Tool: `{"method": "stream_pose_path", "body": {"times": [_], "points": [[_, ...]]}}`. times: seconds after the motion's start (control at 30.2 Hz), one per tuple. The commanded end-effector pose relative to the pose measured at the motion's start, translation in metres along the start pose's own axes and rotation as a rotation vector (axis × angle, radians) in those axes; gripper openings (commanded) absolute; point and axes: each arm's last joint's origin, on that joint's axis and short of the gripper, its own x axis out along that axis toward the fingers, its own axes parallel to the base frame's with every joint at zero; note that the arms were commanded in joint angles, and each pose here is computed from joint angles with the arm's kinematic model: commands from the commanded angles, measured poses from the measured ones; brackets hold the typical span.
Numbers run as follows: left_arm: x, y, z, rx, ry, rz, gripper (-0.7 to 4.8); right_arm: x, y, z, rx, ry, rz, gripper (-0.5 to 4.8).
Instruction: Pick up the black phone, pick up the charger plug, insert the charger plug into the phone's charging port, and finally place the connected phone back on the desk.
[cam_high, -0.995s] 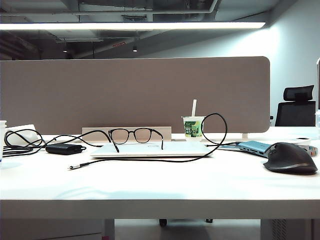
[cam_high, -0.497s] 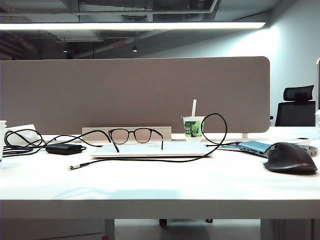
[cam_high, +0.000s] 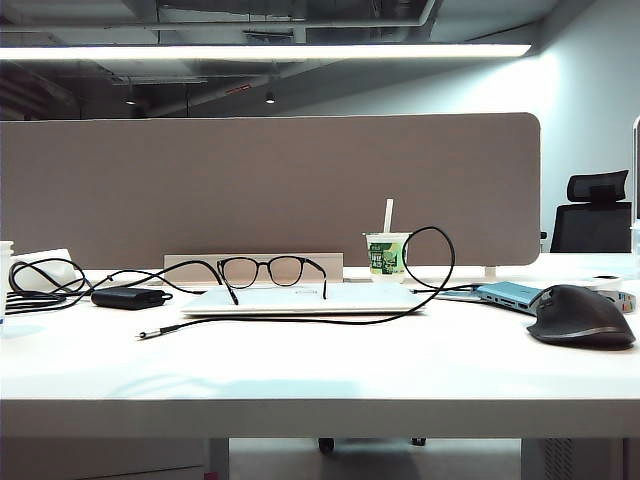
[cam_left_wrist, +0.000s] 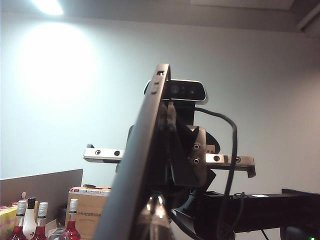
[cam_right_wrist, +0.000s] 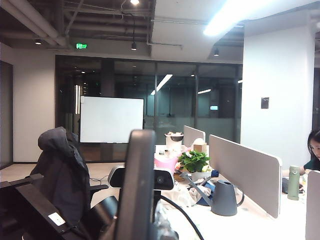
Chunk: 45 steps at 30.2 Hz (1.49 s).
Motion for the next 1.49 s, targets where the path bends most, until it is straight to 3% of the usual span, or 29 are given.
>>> {"method": "stream_pose_path", "body": {"times": [0.03,0.1,0.13,0.2,0.23,0.27,0.36,0.5,0.8,0.99,1.23,1.49], "points": [[0.001,0.000,0.001,-0.008,-0.017,0.024,-0.06,0.000,0.003,0.005,-0.075,-0.022,0.017,-0.04],[0.001,0.000,0.001,-0.005,-0.018,0.024,-0.06,0.000,0.004,0.005,-0.078,-0.023,0.018,0.34],[0.001,0.000,0.001,-0.004,-0.017,0.024,-0.06,0.000,0.004,0.005,-0.077,-0.023,0.017,1.00],[0.001,0.000,0.001,-0.002,-0.017,0.024,-0.06,0.000,0.004,0.005,-0.078,-0.024,0.013,3.18],[0.001,0.000,0.001,0.001,-0.015,0.024,-0.06,-0.001,0.003,0.006,-0.080,-0.024,0.008,3.64],[0.001,0.001,0.001,0.009,-0.013,0.023,-0.06,-0.003,0.002,0.007,-0.084,-0.023,-0.001,3.73],[0.001,0.002,-0.001,0.036,0.015,0.023,-0.06,-0.013,-0.004,0.011,-0.091,-0.006,-0.054,3.73],[-0.002,0.008,-0.009,0.025,0.119,0.034,-0.06,-0.030,-0.010,0.017,-0.112,0.042,-0.084,3.73],[-0.012,0.025,-0.038,0.086,0.373,0.133,-0.06,-0.055,-0.018,0.018,-0.168,0.166,-0.201,3.68],[-0.021,0.029,-0.057,0.089,0.533,0.168,-0.06,-0.062,-0.026,-0.008,-0.145,0.332,-0.250,3.68],[-0.033,0.032,-0.073,0.153,0.696,0.244,-0.06,-0.074,-0.026,-0.037,-0.108,0.531,-0.291,3.68],[-0.041,0.031,-0.083,0.179,0.808,0.243,-0.06,-0.074,-0.019,-0.068,-0.183,0.797,-0.294,3.68]]}}
